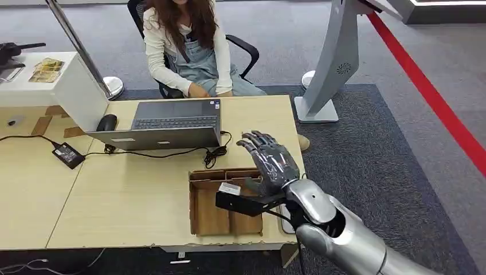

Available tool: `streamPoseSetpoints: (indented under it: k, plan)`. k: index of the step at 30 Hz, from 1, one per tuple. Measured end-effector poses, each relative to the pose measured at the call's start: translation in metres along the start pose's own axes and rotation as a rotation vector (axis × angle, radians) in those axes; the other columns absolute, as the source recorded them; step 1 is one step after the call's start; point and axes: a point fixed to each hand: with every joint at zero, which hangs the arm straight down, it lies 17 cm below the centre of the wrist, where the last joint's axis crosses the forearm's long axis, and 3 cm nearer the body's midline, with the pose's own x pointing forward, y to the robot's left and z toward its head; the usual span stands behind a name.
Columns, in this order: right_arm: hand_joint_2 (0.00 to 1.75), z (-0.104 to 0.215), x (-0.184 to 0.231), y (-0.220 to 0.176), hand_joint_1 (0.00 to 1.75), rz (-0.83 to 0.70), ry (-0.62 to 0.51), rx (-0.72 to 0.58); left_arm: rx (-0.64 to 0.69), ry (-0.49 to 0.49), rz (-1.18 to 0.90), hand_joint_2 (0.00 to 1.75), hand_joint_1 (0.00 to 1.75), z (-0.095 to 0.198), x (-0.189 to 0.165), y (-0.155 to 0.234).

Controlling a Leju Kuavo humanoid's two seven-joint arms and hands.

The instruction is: Pass the card to the sensor for recognition and then transmit it.

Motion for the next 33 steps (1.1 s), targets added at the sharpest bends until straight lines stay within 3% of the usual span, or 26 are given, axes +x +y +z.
streamPoseSetpoints:
  k: [12, 33]
  plan:
    - [1.75, 0.006, -0.006, 0.012, 0.40, -0.022, 0.029, 0.009, 0.000, 0.000, -0.003, 0.00, 0.00, 0.000, 0.000, 0.000]
    - [1.75, 0.014, 0.004, 0.031, 0.38, -0.097, 0.045, 0.013, 0.001, 0.000, 0.001, 0.00, 0.00, 0.000, 0.000, -0.001]
